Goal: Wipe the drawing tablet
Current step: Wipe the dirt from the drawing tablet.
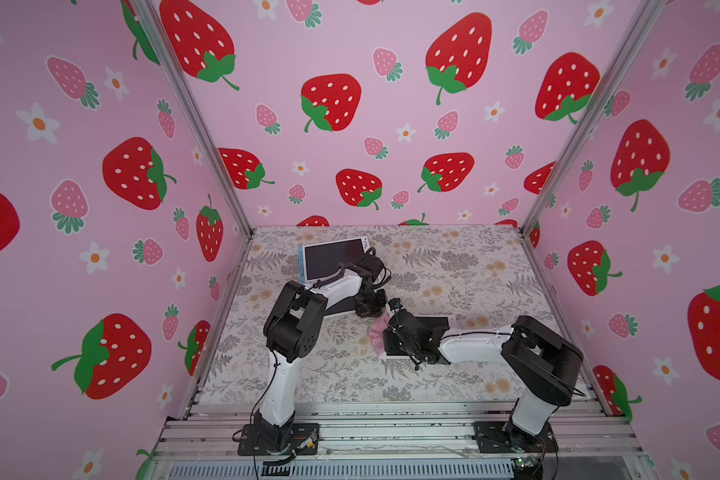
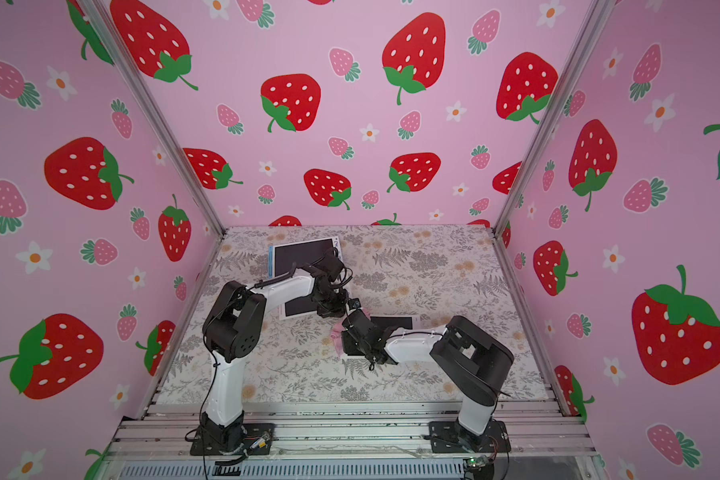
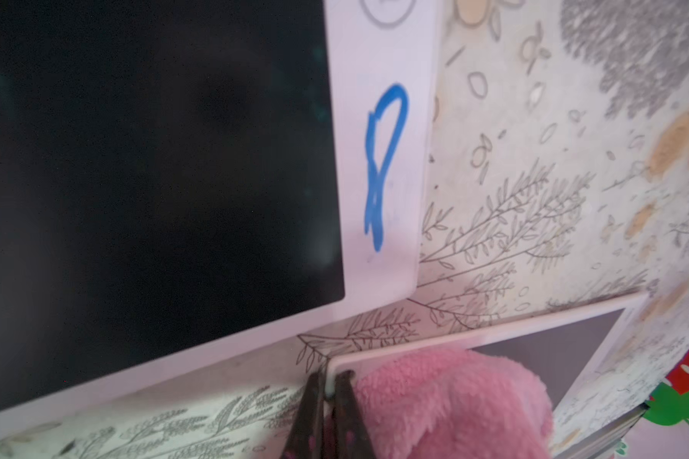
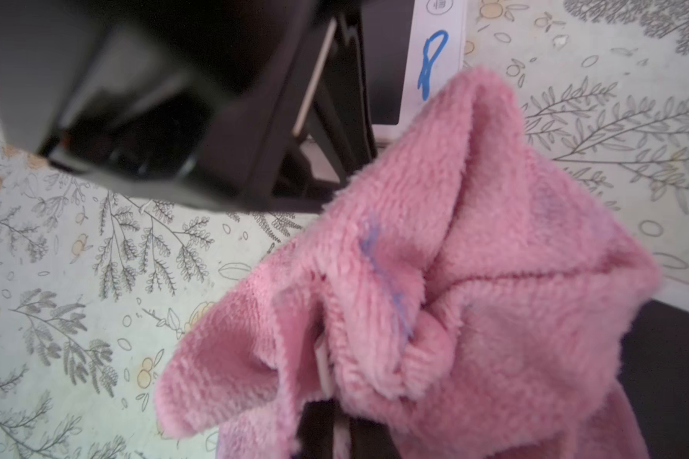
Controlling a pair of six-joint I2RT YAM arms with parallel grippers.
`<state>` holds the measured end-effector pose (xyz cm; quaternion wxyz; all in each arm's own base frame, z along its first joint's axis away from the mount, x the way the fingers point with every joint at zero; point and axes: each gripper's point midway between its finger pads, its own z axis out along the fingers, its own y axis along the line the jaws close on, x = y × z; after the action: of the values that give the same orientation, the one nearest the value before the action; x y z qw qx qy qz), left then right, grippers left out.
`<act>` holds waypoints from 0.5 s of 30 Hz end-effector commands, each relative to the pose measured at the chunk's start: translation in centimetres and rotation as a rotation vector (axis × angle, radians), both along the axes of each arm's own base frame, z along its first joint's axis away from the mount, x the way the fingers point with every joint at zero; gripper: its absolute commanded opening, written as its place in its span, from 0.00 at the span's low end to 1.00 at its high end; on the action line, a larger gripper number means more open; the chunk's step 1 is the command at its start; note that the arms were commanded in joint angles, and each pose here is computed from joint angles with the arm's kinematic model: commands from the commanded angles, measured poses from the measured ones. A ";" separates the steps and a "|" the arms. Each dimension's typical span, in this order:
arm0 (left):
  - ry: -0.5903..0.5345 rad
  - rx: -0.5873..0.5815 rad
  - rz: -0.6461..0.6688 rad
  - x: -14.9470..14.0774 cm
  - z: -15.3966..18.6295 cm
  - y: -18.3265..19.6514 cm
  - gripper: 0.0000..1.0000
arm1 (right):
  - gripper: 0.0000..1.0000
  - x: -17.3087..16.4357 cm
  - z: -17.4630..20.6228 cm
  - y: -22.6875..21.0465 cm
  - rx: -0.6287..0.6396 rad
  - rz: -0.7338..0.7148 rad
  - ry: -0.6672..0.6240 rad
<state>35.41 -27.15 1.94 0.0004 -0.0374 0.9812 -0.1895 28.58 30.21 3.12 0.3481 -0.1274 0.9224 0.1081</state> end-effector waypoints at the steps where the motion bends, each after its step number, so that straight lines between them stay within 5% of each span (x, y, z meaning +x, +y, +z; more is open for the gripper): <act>1: 0.117 0.118 -0.065 -3.4 -3.0 0.8 0.11 | 0.00 -0.9 -0.2 -0.4 0.034 0.035 0.060; 8: -0.080 0.156 -0.026 0.4 3.5 1.0 0.45 | 0.00 0.6 6.7 -3.4 0.155 -0.090 -0.013; 11: -0.135 0.166 0.015 0.2 6.0 1.9 0.47 | 0.00 2.0 7.9 -6.2 0.170 -0.143 -0.030; 15: -0.064 0.058 0.042 -3.8 6.0 1.3 0.40 | 0.00 3.1 7.4 -8.0 0.151 -0.132 0.002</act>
<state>34.45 -26.02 7.49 0.0614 -0.0299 0.9869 -0.1461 32.39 23.27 12.70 0.4018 -0.0177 0.9000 0.1681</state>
